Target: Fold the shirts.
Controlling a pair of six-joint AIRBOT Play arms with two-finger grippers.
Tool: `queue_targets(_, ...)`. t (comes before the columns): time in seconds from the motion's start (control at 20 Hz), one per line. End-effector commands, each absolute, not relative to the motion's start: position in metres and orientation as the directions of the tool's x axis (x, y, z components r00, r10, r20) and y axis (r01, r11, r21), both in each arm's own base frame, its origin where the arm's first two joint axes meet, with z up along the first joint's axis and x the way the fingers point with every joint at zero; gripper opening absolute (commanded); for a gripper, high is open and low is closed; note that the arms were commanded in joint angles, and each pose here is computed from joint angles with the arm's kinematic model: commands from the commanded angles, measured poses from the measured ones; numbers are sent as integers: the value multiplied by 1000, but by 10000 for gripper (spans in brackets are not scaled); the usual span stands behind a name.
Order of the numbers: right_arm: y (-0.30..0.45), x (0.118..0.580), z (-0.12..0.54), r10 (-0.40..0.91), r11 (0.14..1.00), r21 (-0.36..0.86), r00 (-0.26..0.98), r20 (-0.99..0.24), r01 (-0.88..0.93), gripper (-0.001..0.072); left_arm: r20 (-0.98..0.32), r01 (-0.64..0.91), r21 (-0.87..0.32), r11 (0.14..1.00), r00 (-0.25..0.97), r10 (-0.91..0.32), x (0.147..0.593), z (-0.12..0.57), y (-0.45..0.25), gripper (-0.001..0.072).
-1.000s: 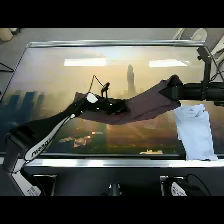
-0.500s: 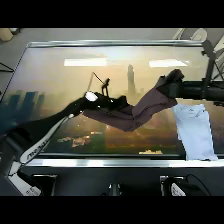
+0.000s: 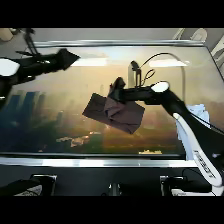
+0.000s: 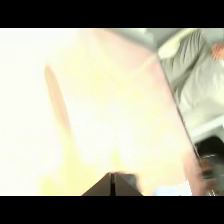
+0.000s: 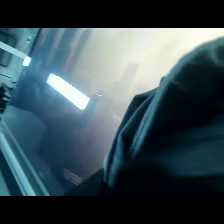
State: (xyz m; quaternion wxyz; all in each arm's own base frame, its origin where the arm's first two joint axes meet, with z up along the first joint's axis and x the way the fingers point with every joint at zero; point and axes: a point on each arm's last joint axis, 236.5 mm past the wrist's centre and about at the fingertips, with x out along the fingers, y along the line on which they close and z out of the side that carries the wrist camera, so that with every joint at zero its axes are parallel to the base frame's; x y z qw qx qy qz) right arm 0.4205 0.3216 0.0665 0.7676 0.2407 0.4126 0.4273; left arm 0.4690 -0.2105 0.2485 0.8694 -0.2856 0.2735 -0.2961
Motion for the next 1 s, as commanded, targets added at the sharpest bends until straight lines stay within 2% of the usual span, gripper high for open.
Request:
queue_targets(0.0,375,432,37,912,395,838,269,-309,-376,490,-222,414,-589,695,744,-631,436,312,-177,26)
queue_targets(0.05,375,441,41,915,377,845,291,-278,-379,659,-212,424,-583,693,744,-633,431,318,-177,26)
queue_targets(0.2,346,450,65,922,366,821,292,-255,-439,654,-225,435,-573,694,731,-644,422,319,-179,26)
queue_targets(0.25,326,445,68,921,385,790,262,-290,-478,653,-245,432,-556,710,731,-636,422,315,-177,26)
queue_targets(0.3,299,439,62,901,434,753,230,-368,-494,653,-264,427,-536,728,735,-625,423,310,-175,26)
queue_targets(0.4,227,422,29,778,601,637,171,-604,-483,654,-293,419,-506,753,738,-608,423,303,-171,26)
queue_targets(0.5,128,389,-16,521,796,462,52,-852,-390,653,-306,415,-490,766,741,-597,424,300,-168,26)
queue_targets(0.55,87,369,-34,407,858,390,-19,-913,-334,653,-307,415,-489,767,742,-596,424,300,-168,26)
queue_targets(0.6,68,353,-47,370,882,376,-75,-926,-283,651,-307,415,-489,767,741,-597,424,300,-168,26)
queue_targets(0.7,82,336,-70,446,867,456,-97,-890,-199,613,-307,414,-489,768,742,-596,425,300,-168,26)
queue_targets(0.85,141,345,-86,597,797,592,14,-802,-119,610,-307,414,-489,767,742,-596,425,300,-168,26)
queue_targets(0.95,164,357,-91,622,783,614,80,-779,-104,609,-307,415,-490,767,741,-597,424,300,-168,27)
